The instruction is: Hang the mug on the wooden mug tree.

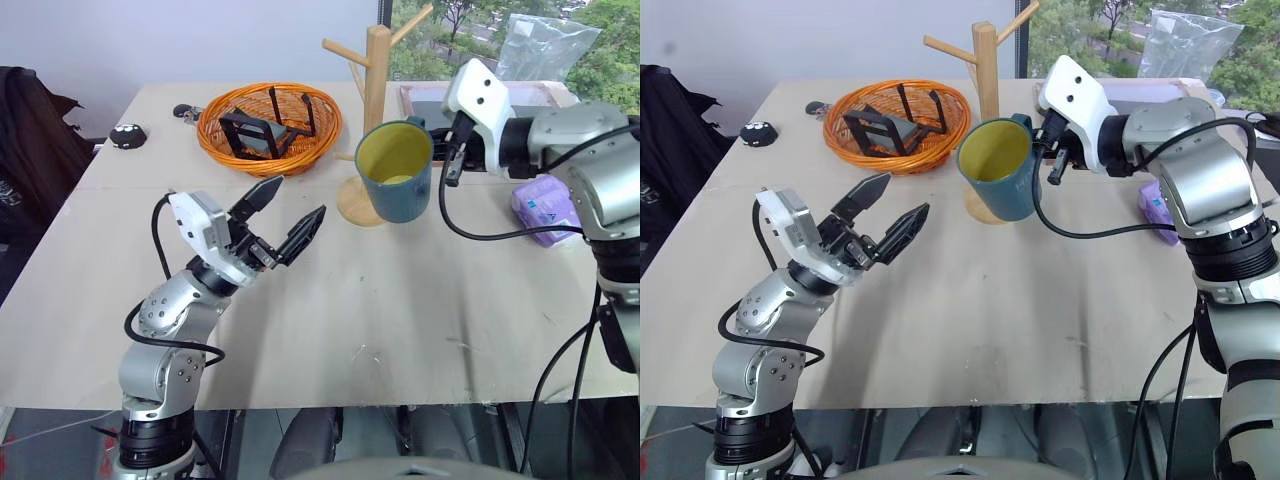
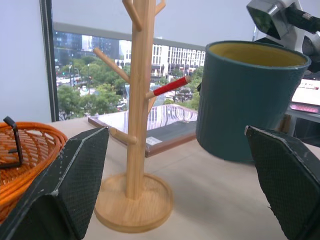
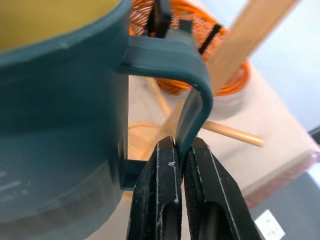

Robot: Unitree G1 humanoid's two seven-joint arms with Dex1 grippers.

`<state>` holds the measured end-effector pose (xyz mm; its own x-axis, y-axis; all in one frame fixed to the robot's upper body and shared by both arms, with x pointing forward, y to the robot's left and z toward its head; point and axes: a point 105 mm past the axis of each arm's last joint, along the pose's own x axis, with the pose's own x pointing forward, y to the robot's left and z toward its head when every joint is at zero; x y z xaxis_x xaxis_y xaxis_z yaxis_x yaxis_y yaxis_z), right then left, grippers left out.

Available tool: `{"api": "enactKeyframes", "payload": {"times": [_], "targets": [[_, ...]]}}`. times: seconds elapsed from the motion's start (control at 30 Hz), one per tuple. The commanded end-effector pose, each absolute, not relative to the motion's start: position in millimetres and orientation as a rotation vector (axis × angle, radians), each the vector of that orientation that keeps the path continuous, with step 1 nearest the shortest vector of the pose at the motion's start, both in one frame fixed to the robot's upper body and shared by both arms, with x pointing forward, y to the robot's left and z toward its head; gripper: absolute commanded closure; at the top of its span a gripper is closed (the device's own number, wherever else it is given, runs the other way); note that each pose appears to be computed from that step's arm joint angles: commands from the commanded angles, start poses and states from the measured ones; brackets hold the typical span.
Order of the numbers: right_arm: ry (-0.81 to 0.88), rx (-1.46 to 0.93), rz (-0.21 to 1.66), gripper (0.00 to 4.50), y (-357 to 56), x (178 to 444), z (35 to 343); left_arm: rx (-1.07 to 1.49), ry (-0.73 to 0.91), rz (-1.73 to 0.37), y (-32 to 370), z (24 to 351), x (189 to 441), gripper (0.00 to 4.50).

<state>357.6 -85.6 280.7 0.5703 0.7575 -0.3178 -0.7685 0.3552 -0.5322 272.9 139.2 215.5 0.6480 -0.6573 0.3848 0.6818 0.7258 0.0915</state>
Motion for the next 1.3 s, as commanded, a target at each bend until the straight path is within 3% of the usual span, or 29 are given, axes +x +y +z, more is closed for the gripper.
{"api": "enactKeyframes", "payload": {"times": [0.03, 0.57, 0.67, 0.9, 0.93, 1.3], "targets": [[0.01, -0.762, 0.957, 4.47, -82, 361, 296, -0.049, -0.476, -0.76, 140, 227, 266, 0.0], [0.033, -0.833, 0.917, 4.47, -64, 382, 303, -0.075, -0.48, -0.787, 133, 225, 263, 0.0], [0.027, -0.831, 0.916, 3.69, -62, 384, 305, -0.078, -0.477, -0.799, 131, 224, 263, 0.0], [0.032, -0.798, 0.891, 0.3, -71, 389, 310, -0.088, -0.468, -0.823, 126, 223, 261, 0.0], [0.025, -0.785, 0.878, 0.05, -73, 390, 313, -0.088, -0.468, -0.823, 127, 223, 262, 0.0], [-0.01, -0.667, 0.758, 0.05, -105, 400, 342, -0.084, -0.456, -0.857, 125, 223, 263, 0.0]]}}
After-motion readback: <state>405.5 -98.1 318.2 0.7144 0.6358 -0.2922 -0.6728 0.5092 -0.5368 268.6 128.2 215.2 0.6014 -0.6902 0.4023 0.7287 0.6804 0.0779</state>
